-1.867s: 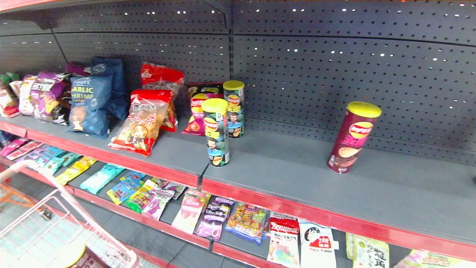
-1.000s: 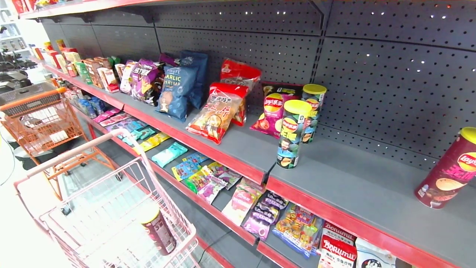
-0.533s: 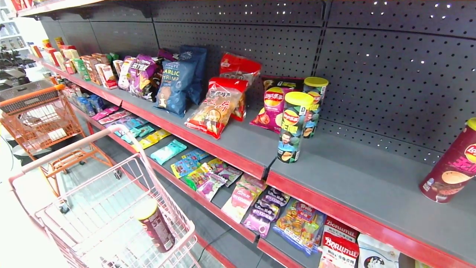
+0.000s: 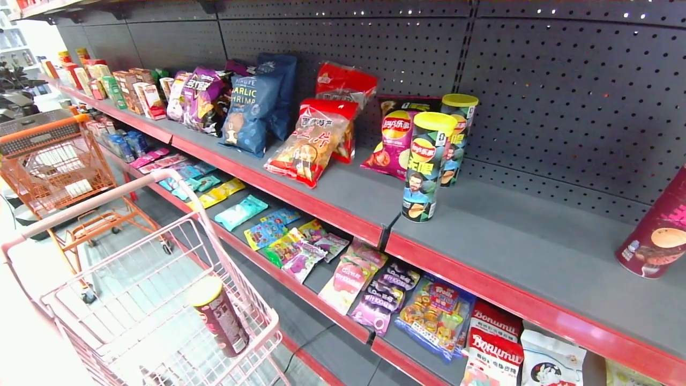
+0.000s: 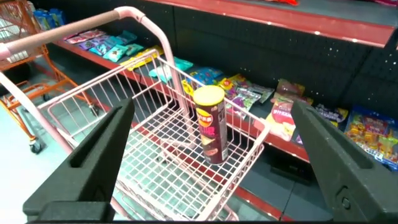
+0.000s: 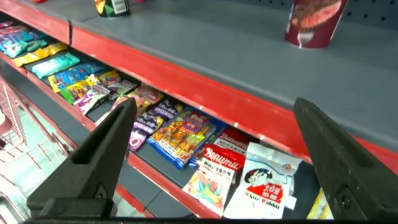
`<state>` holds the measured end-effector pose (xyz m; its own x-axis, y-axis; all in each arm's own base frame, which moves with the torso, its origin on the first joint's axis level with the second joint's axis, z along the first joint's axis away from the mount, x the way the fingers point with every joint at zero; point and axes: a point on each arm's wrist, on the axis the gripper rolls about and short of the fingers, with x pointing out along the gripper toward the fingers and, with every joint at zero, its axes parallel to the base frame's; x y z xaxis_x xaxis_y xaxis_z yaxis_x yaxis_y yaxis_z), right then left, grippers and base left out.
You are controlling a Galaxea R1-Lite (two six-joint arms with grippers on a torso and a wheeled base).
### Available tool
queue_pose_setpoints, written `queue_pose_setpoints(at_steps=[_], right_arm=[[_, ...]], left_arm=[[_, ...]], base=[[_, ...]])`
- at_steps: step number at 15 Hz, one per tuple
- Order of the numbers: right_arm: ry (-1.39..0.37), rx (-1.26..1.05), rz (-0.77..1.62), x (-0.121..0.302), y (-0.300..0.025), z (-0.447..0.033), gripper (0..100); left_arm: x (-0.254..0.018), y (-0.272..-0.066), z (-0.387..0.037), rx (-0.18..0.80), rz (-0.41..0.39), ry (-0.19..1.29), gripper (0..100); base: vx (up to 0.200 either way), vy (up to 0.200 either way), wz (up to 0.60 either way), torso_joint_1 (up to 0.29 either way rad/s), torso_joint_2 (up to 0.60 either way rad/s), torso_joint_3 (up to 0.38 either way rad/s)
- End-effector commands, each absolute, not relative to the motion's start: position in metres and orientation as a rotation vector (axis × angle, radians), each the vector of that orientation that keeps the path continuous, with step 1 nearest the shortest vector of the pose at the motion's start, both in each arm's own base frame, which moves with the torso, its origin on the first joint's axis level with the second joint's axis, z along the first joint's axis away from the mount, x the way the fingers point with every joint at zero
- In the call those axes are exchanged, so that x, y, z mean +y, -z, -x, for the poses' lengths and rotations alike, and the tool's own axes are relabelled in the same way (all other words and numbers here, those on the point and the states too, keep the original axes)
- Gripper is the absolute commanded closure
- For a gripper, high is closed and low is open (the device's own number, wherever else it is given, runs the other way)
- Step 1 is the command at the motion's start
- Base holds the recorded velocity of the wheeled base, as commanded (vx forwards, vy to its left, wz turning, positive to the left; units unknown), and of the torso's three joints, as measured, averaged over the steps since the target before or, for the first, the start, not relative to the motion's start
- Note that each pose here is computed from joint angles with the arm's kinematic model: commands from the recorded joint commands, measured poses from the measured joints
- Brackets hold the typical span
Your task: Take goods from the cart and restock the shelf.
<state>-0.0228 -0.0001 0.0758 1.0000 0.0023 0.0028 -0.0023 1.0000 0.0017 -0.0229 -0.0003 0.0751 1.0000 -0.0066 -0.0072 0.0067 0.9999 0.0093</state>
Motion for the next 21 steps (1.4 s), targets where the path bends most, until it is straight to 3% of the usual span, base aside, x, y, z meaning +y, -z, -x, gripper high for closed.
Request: queue_pose_setpoints(at_steps=[1, 8, 21], right_arm=[[-0.003, -0.005, -0.002, -0.0001, -0.076, 0.0228, 0], [-0.003, -0.005, -0.002, -0.0001, -0.076, 0.0228, 0], [-0.003, -0.005, -0.002, -0.0001, -0.076, 0.0228, 0]], left_arm=[[-0.0003, -0.0752, 0.0228, 0.008, -0.009, 0.006, 0], [-0.0003, -0.0752, 0.0228, 0.008, -0.009, 0.006, 0], [-0.0003, -0.0756, 0.0229, 0.006, -0.009, 0.006, 0]], base=[[0.0, 0.0, 0.0, -0.144, 0.37, 0.207], [0.0, 0.0, 0.0, -0.148, 0.37, 0.213], [0.0, 0.0, 0.0, -0.033, 0.09, 0.054]])
